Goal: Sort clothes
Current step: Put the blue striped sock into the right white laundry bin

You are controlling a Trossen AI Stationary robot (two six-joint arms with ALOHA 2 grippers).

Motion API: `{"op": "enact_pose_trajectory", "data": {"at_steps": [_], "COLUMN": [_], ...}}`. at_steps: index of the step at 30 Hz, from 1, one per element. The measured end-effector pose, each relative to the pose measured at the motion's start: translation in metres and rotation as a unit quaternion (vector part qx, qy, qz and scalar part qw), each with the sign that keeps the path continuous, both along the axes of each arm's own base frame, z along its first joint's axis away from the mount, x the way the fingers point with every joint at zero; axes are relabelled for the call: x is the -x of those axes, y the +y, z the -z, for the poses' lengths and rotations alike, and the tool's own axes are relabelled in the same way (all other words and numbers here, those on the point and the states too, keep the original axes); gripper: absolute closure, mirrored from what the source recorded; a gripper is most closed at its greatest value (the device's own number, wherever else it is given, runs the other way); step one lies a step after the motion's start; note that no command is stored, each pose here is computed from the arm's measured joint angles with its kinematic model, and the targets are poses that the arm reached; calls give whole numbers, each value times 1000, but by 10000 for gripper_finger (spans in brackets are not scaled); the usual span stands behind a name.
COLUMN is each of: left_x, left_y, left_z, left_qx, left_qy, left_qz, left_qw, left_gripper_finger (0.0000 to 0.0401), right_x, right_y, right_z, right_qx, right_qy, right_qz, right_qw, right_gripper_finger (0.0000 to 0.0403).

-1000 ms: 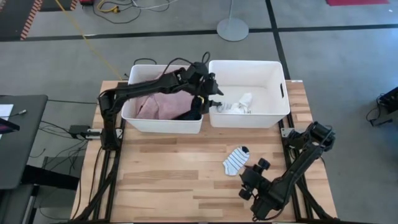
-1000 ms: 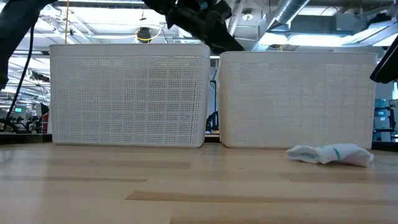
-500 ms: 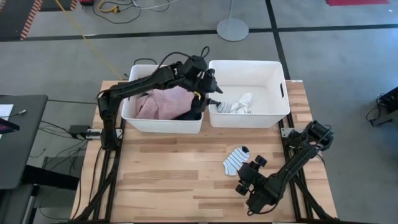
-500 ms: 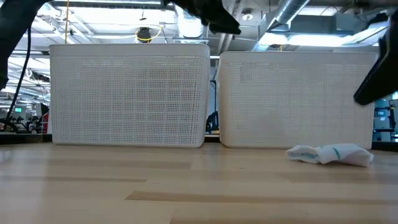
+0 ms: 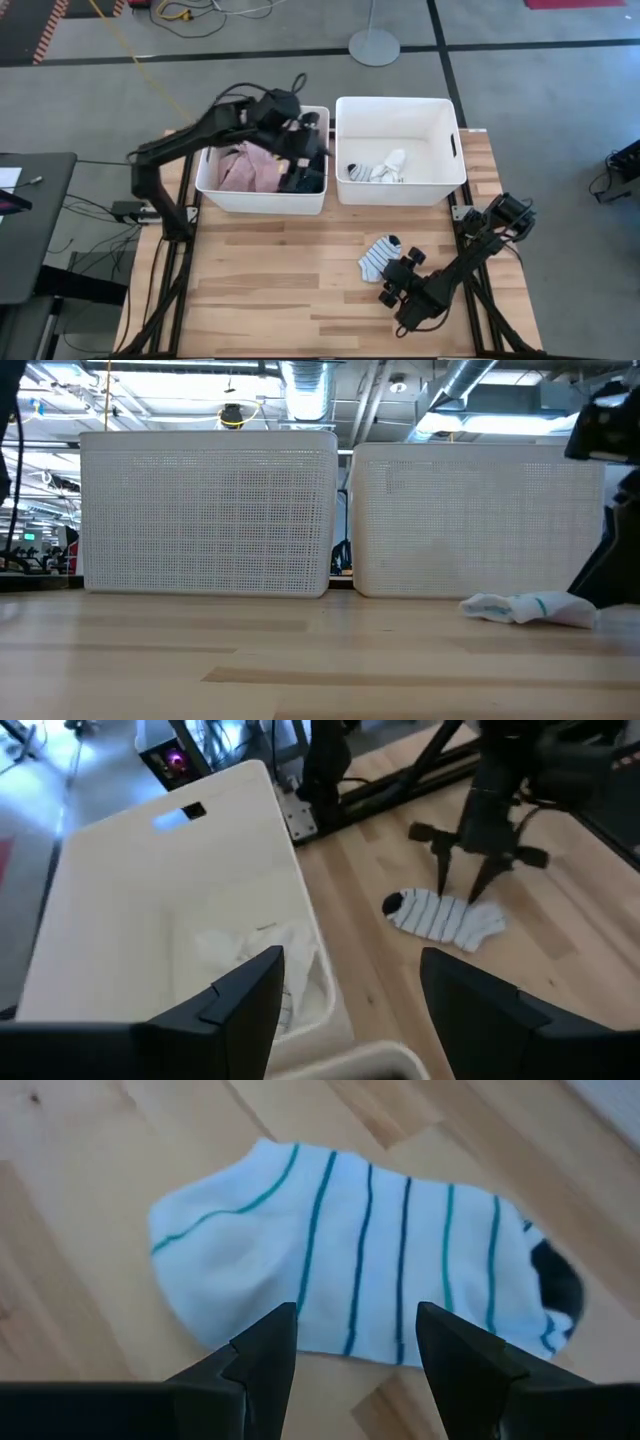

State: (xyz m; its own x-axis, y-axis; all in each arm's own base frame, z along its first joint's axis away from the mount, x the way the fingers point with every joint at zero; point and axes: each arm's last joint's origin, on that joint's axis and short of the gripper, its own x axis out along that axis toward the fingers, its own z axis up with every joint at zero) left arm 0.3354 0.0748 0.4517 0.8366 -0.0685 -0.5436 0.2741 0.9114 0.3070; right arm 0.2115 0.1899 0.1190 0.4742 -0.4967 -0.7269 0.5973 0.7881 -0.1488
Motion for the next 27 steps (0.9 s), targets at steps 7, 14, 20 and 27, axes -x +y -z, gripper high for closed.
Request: {"op": "enact_pose_trajectory", "data": {"at_steps": [7, 14, 20, 27], "left_x": [42, 74, 93, 109], "left_y": [-35, -58, -72, -83], "left_z": [-24, -22, -9, 8], "left_qx": [-23, -32, -40, -39], "left_qy": [2, 48, 74, 88], "left_qz": [-8, -36, -57, -72], "left_qw": [1000, 998, 995, 993], "left_gripper_finger": [174, 175, 175, 175], "right_x": [0, -6, -15, -25], "right_y": [-14, -21, -24, -25], "right_z": [14, 19, 19, 15], "right_qx": [-9, -18, -24, -23], "right_qy": [-15, -10, -2, 7], "right_qz": [17, 10, -11, -33], "right_qw": [1000, 1000, 1000, 999], "right_gripper_finger": [182, 236, 351, 392]}}
